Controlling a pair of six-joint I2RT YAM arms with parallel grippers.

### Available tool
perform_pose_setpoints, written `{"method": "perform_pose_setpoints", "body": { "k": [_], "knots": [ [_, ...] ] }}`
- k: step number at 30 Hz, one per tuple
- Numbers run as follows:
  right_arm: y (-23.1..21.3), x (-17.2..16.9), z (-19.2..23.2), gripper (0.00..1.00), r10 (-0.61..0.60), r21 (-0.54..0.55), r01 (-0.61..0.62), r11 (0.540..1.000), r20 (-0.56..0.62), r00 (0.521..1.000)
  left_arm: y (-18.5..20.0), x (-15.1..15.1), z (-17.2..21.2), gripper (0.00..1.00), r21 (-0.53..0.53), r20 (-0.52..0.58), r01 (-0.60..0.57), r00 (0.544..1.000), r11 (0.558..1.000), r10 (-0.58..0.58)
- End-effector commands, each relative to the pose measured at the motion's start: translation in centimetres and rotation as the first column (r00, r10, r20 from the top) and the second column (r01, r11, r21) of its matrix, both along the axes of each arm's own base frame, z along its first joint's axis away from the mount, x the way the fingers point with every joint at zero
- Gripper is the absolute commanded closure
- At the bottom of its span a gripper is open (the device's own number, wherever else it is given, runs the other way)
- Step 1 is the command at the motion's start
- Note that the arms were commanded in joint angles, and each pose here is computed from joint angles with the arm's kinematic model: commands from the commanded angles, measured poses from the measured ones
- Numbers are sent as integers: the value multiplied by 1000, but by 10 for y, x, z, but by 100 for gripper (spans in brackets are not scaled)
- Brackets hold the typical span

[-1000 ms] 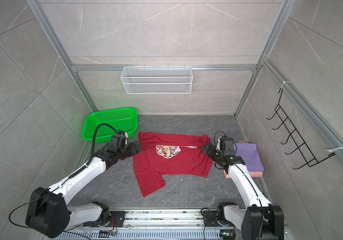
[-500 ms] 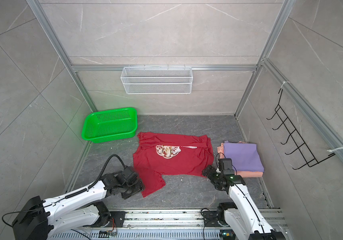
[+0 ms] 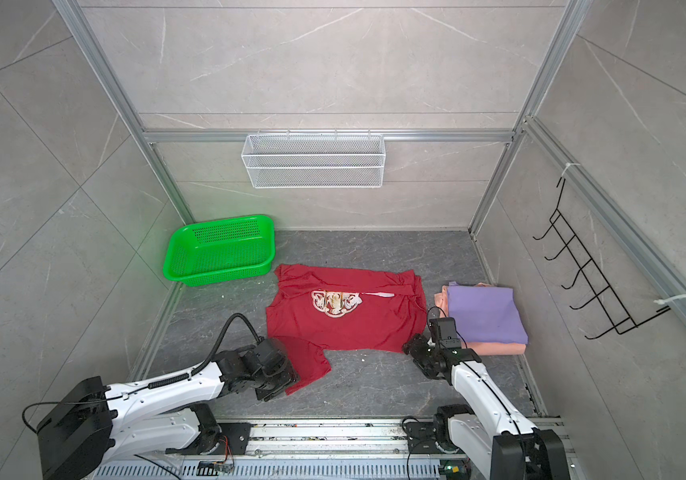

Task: Fold and stack the t-shirts
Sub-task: 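Grasp the near hem corners of the red shirt with both grippers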

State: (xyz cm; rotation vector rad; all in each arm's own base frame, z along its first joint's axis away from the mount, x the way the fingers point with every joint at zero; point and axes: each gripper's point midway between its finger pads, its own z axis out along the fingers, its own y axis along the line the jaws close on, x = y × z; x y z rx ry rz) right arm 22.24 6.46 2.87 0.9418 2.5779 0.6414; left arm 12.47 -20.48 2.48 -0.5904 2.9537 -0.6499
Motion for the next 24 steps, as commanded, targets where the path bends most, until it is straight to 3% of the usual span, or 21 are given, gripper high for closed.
{"method": "perform_pose_setpoints", "body": {
  "k": [1, 4, 10, 18, 24],
  "knots": [
    [2, -2, -15, 35, -21, -7, 21, 1000, -46, 999, 7, -14, -12, 52, 27, -67, 3, 998, 1000, -1],
    [7, -2, -21, 48, -15, -17, 14, 1000, -65, 998, 8, -10, -9, 66, 25, -39, -5, 999, 1000, 6],
    [9, -6, -25, 99, 1, -64, -7, 998, -90, 996, 12, -5, -5, 100, 35, 3, -6, 1000, 999, 6],
    [11, -29, -14, 100, 59, -106, -71, 992, -116, 992, 28, -24, 16, 100, 94, 18, 20, 1000, 995, -21],
    [3, -38, 17, 100, 47, -132, -52, 990, -43, 998, 26, -11, 61, 100, 79, 158, 73, 984, 994, -85]
  ]
}}
